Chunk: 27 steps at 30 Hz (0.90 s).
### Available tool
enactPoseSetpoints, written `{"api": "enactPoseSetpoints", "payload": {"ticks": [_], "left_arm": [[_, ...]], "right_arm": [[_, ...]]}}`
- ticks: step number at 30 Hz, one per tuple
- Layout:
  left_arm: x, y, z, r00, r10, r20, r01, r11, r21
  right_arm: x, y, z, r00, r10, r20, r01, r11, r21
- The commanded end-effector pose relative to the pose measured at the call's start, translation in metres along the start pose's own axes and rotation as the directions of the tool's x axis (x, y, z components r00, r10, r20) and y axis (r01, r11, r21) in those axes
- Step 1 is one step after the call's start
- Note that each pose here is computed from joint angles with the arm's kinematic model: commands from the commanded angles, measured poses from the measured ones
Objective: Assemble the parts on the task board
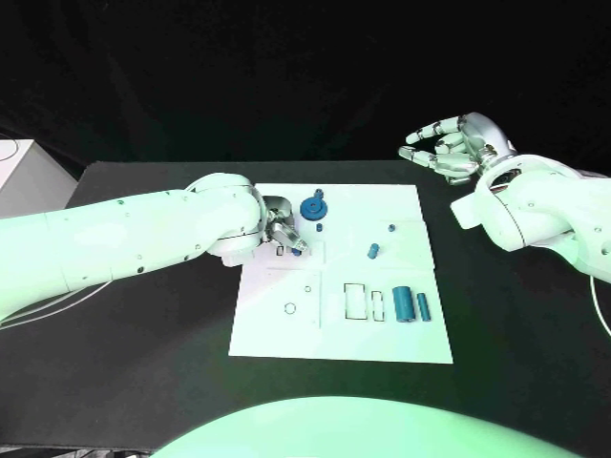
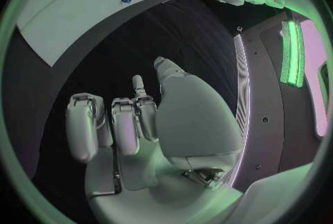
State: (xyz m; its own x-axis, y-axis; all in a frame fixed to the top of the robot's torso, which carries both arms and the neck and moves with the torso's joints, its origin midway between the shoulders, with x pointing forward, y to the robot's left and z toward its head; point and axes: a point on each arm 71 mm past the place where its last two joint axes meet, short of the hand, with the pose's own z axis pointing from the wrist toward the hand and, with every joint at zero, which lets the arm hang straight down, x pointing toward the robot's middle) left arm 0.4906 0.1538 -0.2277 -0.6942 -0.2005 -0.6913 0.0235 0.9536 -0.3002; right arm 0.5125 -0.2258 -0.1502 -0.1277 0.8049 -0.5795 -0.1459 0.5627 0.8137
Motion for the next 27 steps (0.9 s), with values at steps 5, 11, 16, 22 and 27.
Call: {"api": "enactPoseSetpoints", "payload": {"ticks": [5, 11, 16, 22, 27], "left_arm": [[0.0045, -0.0054, 0.0019, 1.000, 0.004, -0.027, -0.003, 1.000, 0.016], [0.0043, -0.0043, 0.0029, 1.000, 0.002, -0.029, -0.002, 1.000, 0.012], [0.0033, -0.0021, 0.0039, 1.000, 0.002, -0.027, -0.002, 1.000, 0.004], [0.0031, 0.0000, 0.0041, 0.999, 0.007, -0.032, -0.007, 1.000, -0.003], [0.0032, 0.0011, 0.0037, 0.999, 0.010, -0.035, -0.010, 1.000, -0.005]], "right_arm": [[0.0016, 0.0009, -0.0003, 1.000, -0.007, -0.018, 0.006, 1.000, -0.012], [0.0014, 0.0008, -0.0003, 1.000, -0.007, -0.017, 0.006, 1.000, -0.012], [0.0012, 0.0006, -0.0003, 1.000, -0.007, -0.017, 0.006, 1.000, -0.011], [0.0008, 0.0003, -0.0004, 1.000, -0.006, -0.017, 0.006, 1.000, -0.011], [0.0006, 0.0000, -0.0006, 1.000, -0.006, -0.016, 0.005, 1.000, -0.010]]}}
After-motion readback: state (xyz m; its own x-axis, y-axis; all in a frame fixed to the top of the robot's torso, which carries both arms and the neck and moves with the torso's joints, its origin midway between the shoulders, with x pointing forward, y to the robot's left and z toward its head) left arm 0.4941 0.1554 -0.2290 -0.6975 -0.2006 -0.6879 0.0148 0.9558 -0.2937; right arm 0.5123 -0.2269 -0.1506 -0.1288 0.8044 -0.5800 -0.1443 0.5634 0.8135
